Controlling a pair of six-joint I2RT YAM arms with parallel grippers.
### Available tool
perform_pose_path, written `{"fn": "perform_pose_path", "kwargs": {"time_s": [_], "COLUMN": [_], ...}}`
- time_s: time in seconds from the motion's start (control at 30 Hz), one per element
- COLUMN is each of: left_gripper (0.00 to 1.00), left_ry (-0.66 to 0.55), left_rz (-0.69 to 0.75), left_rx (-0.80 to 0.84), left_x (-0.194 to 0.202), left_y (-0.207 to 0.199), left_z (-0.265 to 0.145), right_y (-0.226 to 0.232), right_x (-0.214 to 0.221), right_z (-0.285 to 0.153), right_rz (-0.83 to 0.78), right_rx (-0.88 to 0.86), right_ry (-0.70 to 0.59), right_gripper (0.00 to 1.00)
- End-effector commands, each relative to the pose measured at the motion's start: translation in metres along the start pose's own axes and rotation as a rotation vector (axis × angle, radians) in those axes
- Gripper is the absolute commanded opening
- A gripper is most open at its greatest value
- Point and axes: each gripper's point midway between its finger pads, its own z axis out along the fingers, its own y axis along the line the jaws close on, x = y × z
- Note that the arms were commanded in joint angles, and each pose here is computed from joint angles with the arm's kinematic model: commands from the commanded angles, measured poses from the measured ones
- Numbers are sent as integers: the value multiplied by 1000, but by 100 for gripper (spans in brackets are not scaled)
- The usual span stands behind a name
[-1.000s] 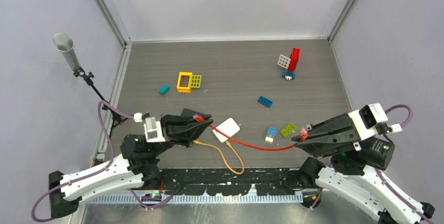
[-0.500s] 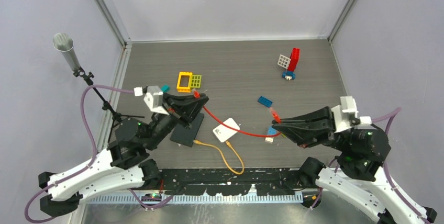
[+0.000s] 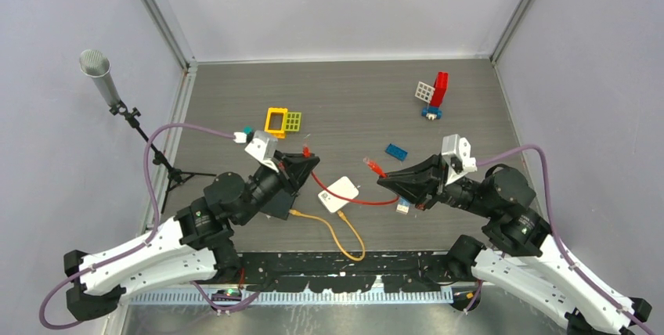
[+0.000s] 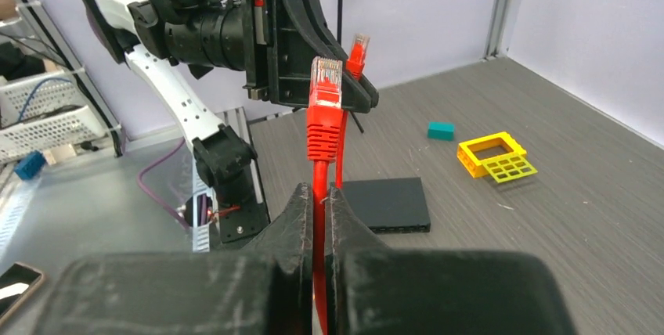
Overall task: Insert the plug into the switch port
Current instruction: Adjust the connector at the center of the board.
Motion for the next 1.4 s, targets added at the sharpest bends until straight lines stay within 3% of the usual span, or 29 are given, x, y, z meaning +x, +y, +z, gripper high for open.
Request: {"fn": "perform_pose_path", "kwargs": {"time_s": [0.0, 0.13, 0.23, 0.43, 0.6, 0.7, 0.8, 0.87, 1.2, 1.37], "left_gripper": [0, 0, 0, 0, 0, 0, 0, 0, 0, 0], "left_ry": [-127, -241, -303, -371, -439, -431, -453, -470, -490, -446], "left_rz": [-98, -186, -238, -272, -270, -266, -278, -290, -166, -117], "left_rx": [5, -59, -98, -125, -142, -126, -85, -60, 75, 108], "left_x": [-13, -6, -5, -12, -21, -19, -19, -19, -12, 0], "left_y": [2, 21, 31, 35, 37, 33, 28, 26, 11, 9], "left_z": [-4, -2, -1, 6, 12, 17, 15, 13, -1, -5], "right_y": [13, 44, 48, 38, 58, 65, 62, 58, 83, 80], "right_x": [5, 4, 17, 75, 106, 111, 106, 99, 28, -8], "right_z": [6, 13, 18, 32, 45, 51, 51, 49, 28, 19], "right_rz": [-35, -19, 17, 11, -23, -56, -97, -120, -167, -170], "right_rx": [-102, -309, -349, -315, -401, -421, -396, -373, -452, -390], "right_ry": [6, -28, 1, 228, 362, 388, 377, 360, 121, -3], "right_gripper": [0, 1, 0, 1, 1, 21, 48, 54, 60, 60]}}
